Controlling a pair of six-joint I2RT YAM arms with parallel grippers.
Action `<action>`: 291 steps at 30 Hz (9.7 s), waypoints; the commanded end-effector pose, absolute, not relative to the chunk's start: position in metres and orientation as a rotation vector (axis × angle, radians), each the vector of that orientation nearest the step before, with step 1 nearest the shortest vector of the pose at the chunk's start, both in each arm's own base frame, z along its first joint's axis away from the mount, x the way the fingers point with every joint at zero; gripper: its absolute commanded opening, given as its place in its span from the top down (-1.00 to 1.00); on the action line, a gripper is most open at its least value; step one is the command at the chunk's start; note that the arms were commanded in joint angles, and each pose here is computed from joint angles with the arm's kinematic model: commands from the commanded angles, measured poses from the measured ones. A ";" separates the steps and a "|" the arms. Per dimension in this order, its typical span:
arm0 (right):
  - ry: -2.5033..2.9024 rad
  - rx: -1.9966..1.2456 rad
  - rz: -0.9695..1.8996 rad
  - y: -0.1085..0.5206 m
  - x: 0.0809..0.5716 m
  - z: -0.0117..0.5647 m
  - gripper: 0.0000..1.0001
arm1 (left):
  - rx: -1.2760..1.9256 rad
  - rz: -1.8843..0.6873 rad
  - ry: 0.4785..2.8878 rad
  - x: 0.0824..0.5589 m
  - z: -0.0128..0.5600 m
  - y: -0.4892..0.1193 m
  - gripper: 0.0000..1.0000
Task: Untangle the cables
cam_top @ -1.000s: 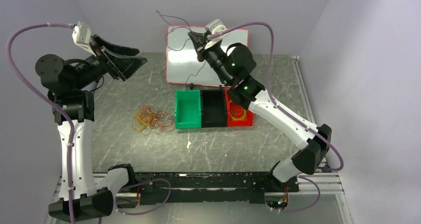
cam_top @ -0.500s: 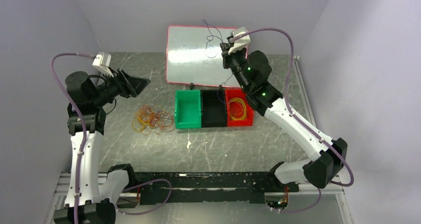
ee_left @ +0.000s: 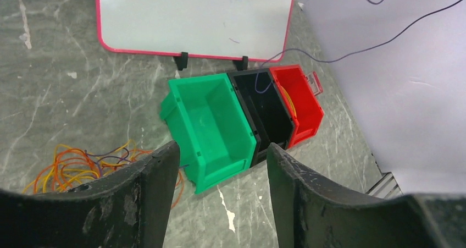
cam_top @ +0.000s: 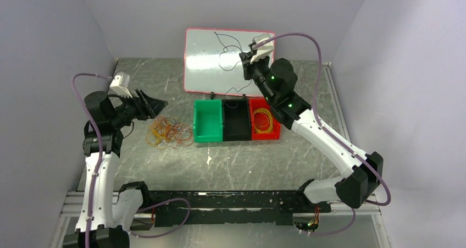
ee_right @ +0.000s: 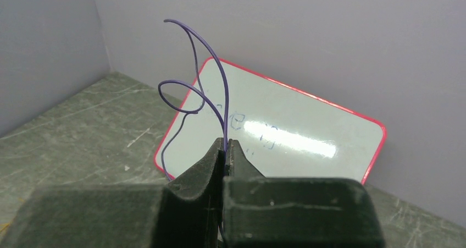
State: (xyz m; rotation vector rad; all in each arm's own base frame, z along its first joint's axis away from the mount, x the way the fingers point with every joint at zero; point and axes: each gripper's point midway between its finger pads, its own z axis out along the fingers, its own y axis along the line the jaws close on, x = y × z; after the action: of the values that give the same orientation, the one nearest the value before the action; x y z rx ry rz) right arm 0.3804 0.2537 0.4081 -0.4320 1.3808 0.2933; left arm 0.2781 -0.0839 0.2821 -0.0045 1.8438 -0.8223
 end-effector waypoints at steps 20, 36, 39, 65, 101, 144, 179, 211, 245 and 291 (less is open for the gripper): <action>1.278 -0.486 0.565 0.334 0.357 0.450 1.00 | -0.101 -0.594 1.919 0.271 0.235 -0.055 -0.20; 1.522 -0.542 0.487 0.360 0.384 0.282 1.00 | -0.106 -0.577 1.895 0.268 0.235 -0.053 -0.21; 1.559 -0.552 0.491 0.363 0.385 0.262 1.00 | -0.105 -0.580 1.895 0.268 0.234 -0.054 -0.22; 1.597 -0.408 0.723 0.401 0.367 0.283 1.00 | -0.096 -0.594 1.895 0.268 0.231 -0.056 -0.20; 1.896 -0.338 0.242 0.322 0.336 0.143 1.00 | -0.087 -0.594 1.885 0.267 0.231 -0.057 -0.21; 2.164 -0.746 0.199 0.366 0.318 0.107 1.00 | -0.089 -0.593 1.888 0.267 0.230 -0.057 -0.20; 2.067 -0.715 0.301 0.403 0.392 0.067 0.59 | -0.087 -0.595 1.883 0.267 0.231 -0.057 -0.21; 2.056 -1.001 0.469 0.367 0.311 0.139 -0.30 | -0.084 -0.600 1.886 0.268 0.230 -0.058 -0.20; 2.178 -1.079 0.481 0.379 0.306 0.085 0.89 | -0.085 -0.598 1.885 0.268 0.230 -0.057 -0.21; 2.038 -1.024 0.495 0.385 0.321 0.131 -0.24 | -0.099 -0.595 1.904 0.270 0.225 -0.056 -0.21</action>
State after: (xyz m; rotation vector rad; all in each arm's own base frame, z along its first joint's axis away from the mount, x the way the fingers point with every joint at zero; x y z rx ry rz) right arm 0.3227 0.3919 0.1094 -1.0348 2.0779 0.4969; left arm 0.2669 -0.0559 0.2237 -0.1190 1.9207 -0.6047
